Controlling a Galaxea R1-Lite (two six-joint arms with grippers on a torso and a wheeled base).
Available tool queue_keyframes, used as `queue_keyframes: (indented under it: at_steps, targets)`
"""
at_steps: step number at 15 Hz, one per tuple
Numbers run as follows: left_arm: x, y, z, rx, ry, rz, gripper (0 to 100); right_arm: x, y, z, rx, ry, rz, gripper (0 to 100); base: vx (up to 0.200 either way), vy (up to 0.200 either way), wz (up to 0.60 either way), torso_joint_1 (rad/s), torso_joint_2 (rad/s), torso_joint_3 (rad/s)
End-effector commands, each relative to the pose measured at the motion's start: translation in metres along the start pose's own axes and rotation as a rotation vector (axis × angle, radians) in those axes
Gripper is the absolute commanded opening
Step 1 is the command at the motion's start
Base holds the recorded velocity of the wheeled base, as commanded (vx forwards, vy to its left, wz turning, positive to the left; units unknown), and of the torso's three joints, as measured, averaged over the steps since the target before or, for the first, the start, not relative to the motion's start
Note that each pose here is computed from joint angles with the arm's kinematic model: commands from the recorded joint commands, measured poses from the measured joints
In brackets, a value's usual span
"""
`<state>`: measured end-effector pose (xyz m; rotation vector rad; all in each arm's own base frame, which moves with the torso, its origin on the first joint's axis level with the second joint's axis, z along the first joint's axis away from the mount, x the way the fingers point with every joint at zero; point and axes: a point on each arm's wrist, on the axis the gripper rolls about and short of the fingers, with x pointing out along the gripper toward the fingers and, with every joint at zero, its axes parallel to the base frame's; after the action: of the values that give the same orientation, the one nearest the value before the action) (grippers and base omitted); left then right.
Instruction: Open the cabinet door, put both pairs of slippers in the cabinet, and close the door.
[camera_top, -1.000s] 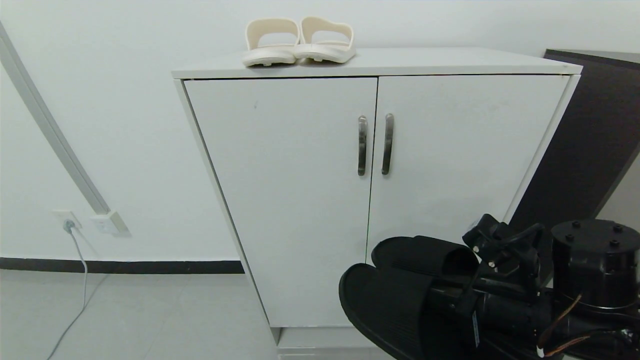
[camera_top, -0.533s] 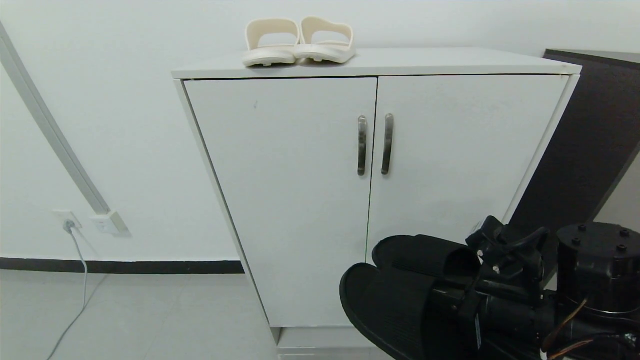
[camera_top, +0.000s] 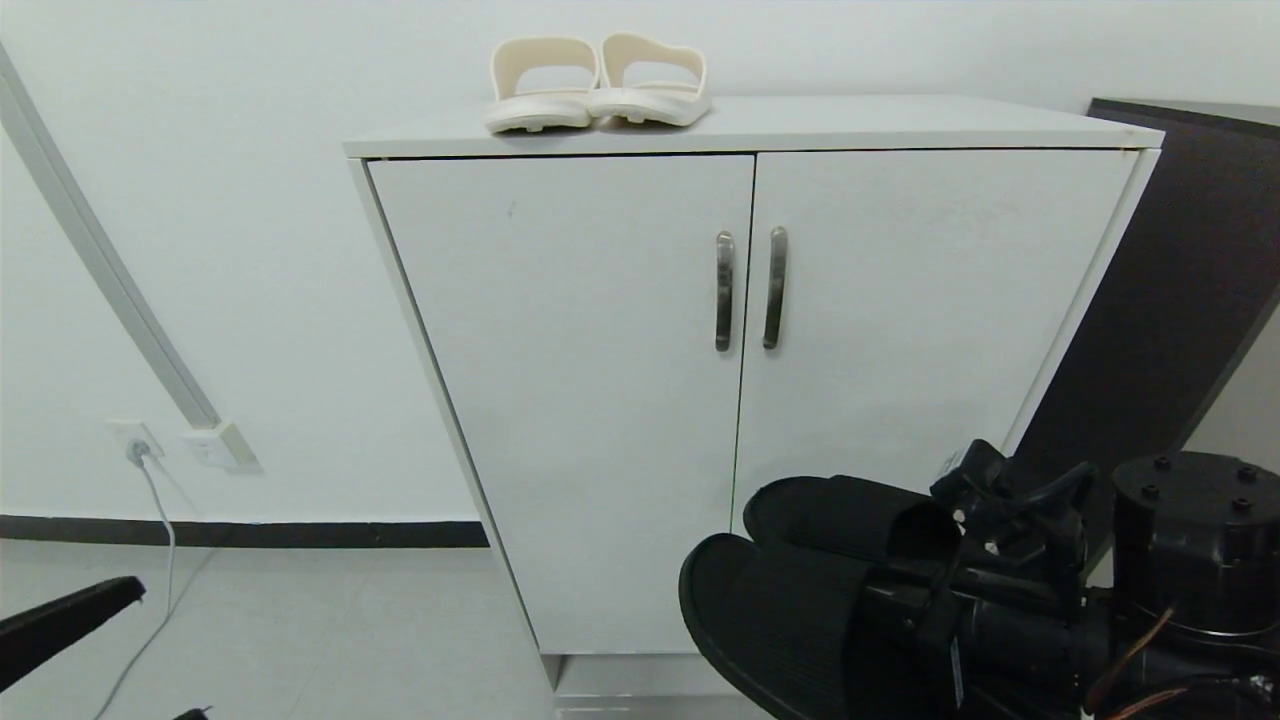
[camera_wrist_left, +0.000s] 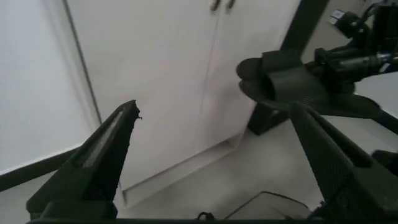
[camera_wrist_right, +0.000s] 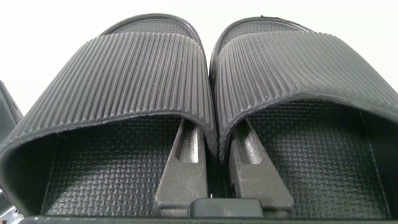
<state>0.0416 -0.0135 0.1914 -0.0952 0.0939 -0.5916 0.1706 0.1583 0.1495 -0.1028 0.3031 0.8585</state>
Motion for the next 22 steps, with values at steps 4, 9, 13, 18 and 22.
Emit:
queue_keyframes:
  at_steps: [4,9,13,18,22]
  targets:
    - [0.056,0.011,0.020,-0.039,0.103,-0.163,100,0.003,0.000,-0.002,0.002,0.011,0.002,0,0.000,0.000,0.00,0.000,0.00,0.000]
    - [0.111,-0.014,0.039,-0.004,0.068,-0.237,100,0.000,0.004,0.000,-0.006,-0.002,0.017,0,0.000,0.000,0.00,0.000,0.00,0.000]
    - [0.165,-0.052,0.077,-0.102,0.059,-0.411,100,0.000,0.002,0.002,0.003,-0.011,0.008,0,0.000,0.000,0.00,0.000,0.00,0.000]
    - [0.219,-0.088,0.087,-0.138,0.078,-0.517,100,-0.001,0.000,0.002,0.007,-0.013,-0.001,0,0.000,0.000,0.00,0.000,0.00,0.000]
    - [0.257,-0.097,0.084,-0.153,0.055,-0.530,100,-0.001,0.000,0.002,0.008,-0.012,-0.004,0,0.000,0.000,0.00,0.000,0.00,0.000]
